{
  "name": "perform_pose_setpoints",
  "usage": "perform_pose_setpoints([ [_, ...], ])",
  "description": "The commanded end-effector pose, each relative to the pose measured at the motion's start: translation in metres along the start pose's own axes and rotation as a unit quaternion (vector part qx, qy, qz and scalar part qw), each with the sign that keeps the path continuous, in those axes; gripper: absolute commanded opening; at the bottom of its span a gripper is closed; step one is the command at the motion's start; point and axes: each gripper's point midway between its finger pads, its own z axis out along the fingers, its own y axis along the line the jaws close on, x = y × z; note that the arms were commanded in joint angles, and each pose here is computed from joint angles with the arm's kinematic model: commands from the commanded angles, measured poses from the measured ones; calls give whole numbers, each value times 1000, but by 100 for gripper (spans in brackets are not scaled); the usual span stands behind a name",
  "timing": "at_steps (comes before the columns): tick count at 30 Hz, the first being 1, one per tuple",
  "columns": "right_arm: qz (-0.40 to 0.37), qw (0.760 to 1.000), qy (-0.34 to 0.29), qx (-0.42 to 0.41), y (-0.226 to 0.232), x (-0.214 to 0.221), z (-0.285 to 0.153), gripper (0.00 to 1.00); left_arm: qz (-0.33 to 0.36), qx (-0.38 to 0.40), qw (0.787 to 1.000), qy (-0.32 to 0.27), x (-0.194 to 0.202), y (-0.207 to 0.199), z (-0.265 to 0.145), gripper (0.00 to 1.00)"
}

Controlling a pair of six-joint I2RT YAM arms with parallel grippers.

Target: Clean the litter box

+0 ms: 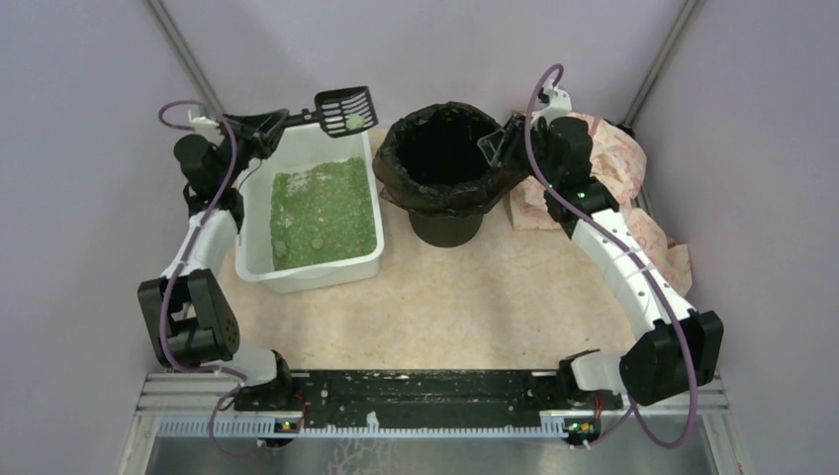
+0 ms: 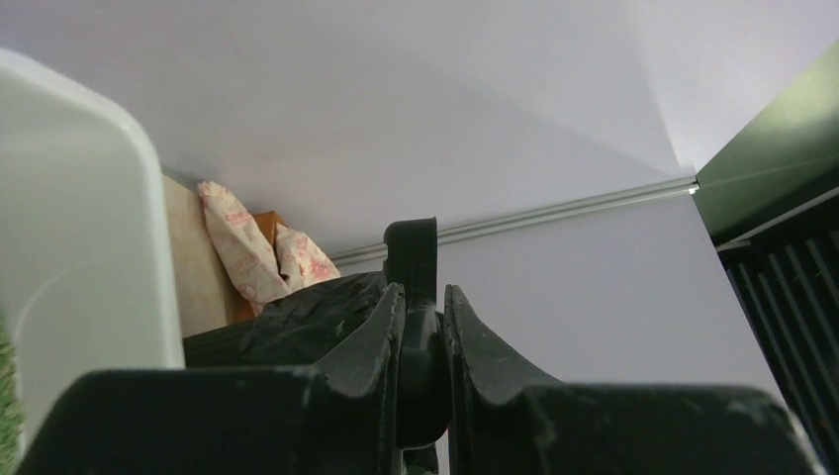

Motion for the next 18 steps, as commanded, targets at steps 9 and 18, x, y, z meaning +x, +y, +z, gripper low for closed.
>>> perform_pose_setpoints([
  [9, -26, 996, -79, -11, 21, -52, -33, 41, 87, 31, 992, 81, 83, -26, 89, 0],
  [18, -49, 993, -102, 20, 11, -68, -54, 41, 342, 140, 922, 112, 156, -86, 115, 0],
])
